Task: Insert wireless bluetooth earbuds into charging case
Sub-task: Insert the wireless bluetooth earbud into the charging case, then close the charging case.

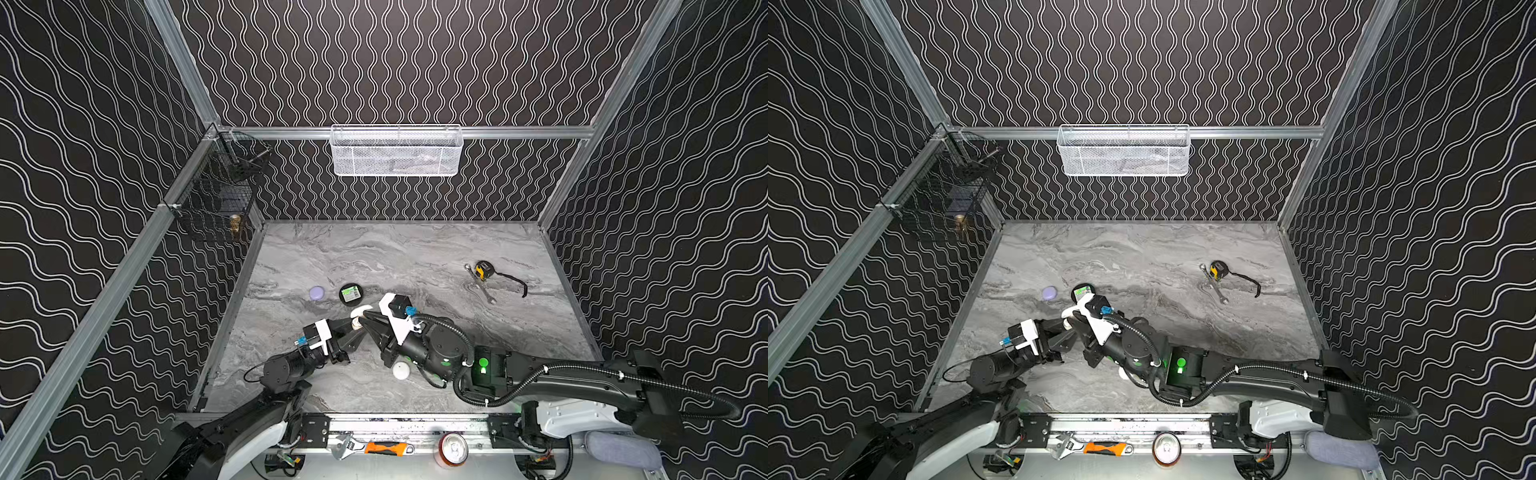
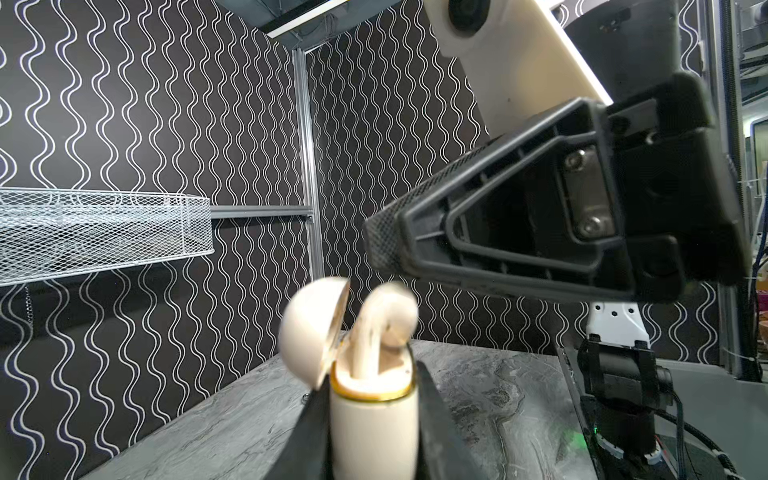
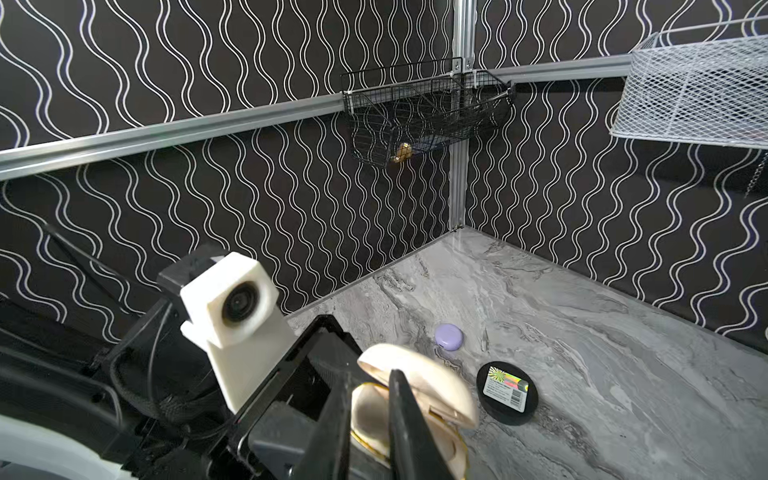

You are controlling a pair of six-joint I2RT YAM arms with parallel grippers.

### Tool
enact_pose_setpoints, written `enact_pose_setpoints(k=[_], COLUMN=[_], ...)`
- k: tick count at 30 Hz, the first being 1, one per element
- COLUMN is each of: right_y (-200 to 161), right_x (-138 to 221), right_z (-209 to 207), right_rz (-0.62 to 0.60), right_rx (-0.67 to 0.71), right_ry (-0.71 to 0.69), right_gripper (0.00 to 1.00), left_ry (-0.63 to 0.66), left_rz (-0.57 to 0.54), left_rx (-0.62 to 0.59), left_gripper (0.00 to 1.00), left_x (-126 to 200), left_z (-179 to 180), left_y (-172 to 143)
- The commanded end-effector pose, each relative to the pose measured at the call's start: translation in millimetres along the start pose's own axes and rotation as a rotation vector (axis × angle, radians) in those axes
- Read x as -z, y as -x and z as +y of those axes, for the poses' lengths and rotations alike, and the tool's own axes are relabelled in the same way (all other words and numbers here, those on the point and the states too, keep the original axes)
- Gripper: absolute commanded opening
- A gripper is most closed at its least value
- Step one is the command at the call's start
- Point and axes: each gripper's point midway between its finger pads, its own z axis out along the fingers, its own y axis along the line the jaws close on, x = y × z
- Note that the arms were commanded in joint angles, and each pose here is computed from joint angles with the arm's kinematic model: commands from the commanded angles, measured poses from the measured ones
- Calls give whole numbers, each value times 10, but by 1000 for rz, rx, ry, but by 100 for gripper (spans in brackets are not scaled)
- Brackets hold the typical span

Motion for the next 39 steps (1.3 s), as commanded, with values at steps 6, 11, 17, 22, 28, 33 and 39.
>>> enact_pose_setpoints(k=[6,11,17,22,28,33,39], right_y=[-77,-166,-202,-45,489,224,-227], right_x=[-17,-54,-51,36,269,-18,-311], right_z=[-54,-65,-114,-139,-335,-1112,-1269], right_rz=[16,57,79,59,-23,216,388], right_rx=[-7,-7,-11,-21,-78,-187,-200], right_ry=[-33,-48,-76,-80,-141,-326,-275], right_gripper=[19,19,19,21,28,27,35], left_ry=[-7,-1,-3,-2,2,-64,-103], left_rz=[-19,-11,-14,14,72,63,69], left_rx=[-25,-28,-33,-28,-50,-84,-69], left_gripper=[0,0,0,0,0,0,0], left_x=[-16,-19,-13,-38,-54,-63,-86], left_z=[-11,4,0,21,62,-38,-87], left_y=[69,44,33,-29,-204,-217,-241])
